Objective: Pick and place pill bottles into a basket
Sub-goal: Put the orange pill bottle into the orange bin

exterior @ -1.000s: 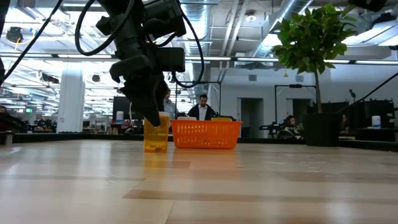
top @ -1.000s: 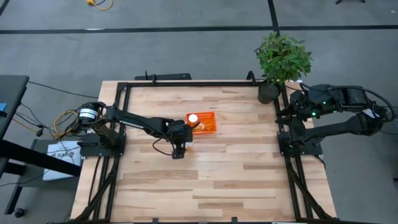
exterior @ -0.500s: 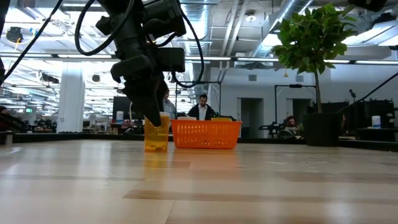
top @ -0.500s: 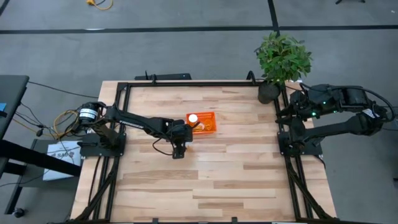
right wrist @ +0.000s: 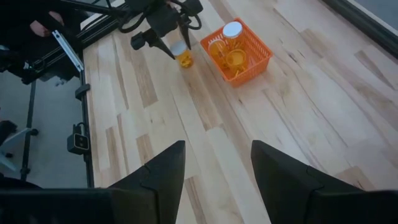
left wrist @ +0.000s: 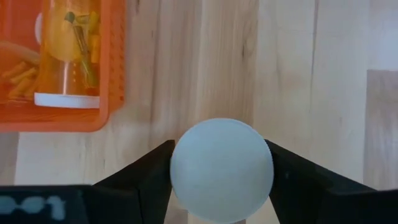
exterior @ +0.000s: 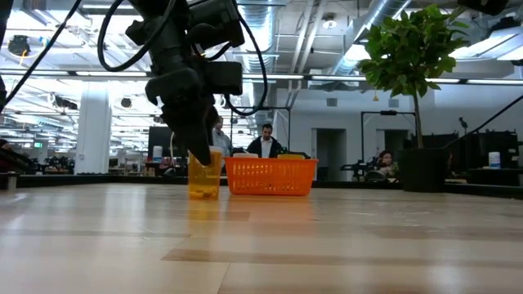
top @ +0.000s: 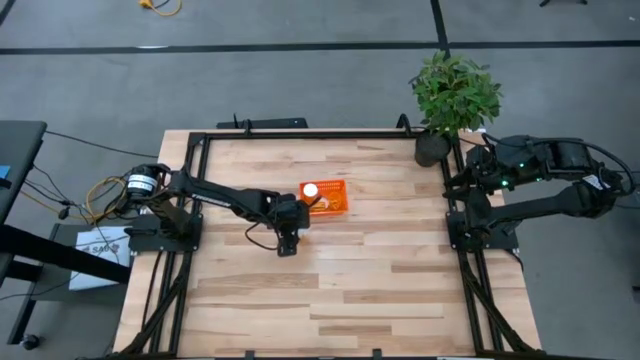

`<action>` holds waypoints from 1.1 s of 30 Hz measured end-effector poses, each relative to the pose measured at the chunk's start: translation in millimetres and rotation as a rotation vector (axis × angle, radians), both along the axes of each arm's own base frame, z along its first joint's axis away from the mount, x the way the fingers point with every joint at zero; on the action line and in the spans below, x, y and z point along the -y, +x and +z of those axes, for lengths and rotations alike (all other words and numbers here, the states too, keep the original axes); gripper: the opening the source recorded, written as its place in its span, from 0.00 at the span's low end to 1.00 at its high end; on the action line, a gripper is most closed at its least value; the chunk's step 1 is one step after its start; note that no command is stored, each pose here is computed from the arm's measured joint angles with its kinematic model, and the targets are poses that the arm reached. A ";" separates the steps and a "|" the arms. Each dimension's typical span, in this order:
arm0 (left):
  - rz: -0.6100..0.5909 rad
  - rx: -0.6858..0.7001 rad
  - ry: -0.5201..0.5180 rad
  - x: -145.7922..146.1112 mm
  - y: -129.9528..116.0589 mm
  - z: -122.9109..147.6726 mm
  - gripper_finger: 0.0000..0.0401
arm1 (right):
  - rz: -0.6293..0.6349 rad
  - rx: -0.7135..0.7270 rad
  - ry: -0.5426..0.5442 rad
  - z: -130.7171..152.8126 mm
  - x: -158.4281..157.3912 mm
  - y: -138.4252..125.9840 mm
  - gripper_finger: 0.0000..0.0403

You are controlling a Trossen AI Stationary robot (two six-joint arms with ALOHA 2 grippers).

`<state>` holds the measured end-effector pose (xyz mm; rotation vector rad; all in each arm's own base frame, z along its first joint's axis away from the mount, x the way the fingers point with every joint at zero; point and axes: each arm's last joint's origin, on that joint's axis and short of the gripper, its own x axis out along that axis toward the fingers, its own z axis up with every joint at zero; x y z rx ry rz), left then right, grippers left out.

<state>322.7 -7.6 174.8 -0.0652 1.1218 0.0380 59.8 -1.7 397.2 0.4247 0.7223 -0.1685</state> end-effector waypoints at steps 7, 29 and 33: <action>-0.016 0.003 0.010 4.6 7.3 18.0 0.53 | 0.000 0.000 0.000 0.0 0.0 0.0 0.44; 0.088 0.216 0.189 -43.7 39.0 115.0 0.52 | 0.000 0.000 0.000 0.0 0.0 0.0 0.44; 0.111 0.228 0.197 -61.0 38.2 116.9 0.52 | 0.000 0.000 0.000 0.0 0.0 0.0 0.44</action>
